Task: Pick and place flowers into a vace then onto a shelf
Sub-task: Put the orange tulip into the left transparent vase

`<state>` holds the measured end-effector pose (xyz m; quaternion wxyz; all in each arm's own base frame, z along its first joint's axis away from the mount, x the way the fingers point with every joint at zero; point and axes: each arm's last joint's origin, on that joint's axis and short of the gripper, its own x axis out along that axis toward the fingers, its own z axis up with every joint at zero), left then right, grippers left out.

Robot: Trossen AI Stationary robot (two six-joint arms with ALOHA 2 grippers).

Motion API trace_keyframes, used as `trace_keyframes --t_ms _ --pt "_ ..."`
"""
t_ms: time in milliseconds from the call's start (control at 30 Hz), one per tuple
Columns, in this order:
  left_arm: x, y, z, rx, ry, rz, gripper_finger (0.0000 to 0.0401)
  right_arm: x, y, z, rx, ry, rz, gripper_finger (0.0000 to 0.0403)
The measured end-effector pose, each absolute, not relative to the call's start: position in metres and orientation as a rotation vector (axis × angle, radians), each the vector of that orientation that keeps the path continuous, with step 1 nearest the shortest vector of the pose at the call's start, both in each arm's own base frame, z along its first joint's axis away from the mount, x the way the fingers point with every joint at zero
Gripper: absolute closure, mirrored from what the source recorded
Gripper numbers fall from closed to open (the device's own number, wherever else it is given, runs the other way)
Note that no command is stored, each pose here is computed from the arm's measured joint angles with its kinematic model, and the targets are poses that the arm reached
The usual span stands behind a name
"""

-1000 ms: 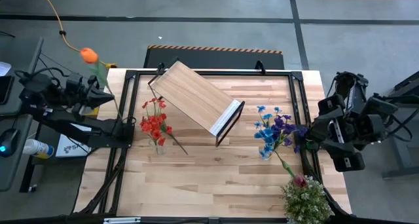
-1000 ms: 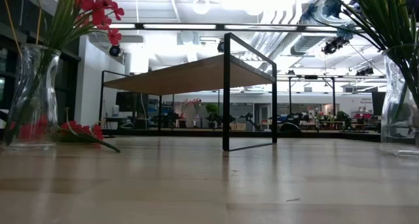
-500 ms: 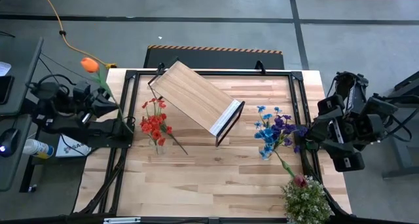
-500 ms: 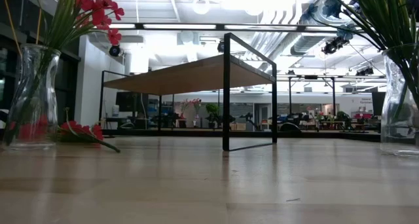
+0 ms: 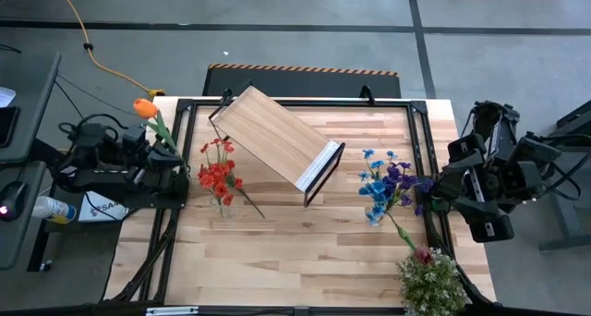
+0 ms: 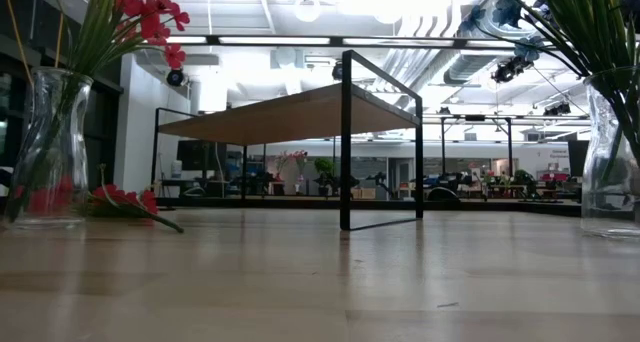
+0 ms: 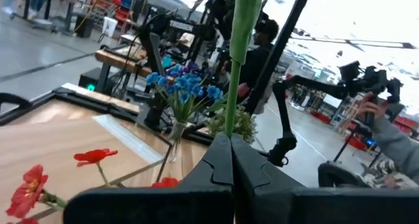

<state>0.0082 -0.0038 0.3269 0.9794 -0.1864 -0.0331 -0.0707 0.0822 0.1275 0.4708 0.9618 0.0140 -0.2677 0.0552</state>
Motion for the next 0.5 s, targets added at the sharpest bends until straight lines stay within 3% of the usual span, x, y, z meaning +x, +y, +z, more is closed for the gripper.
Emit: trace_keyframes --t_ms 500 --pt "0.021 -0.005 0.295 -0.298 0.002 -0.170 0.0381 0.083 0.128 0.470 0.020 -0.530 0.105 0.0137"
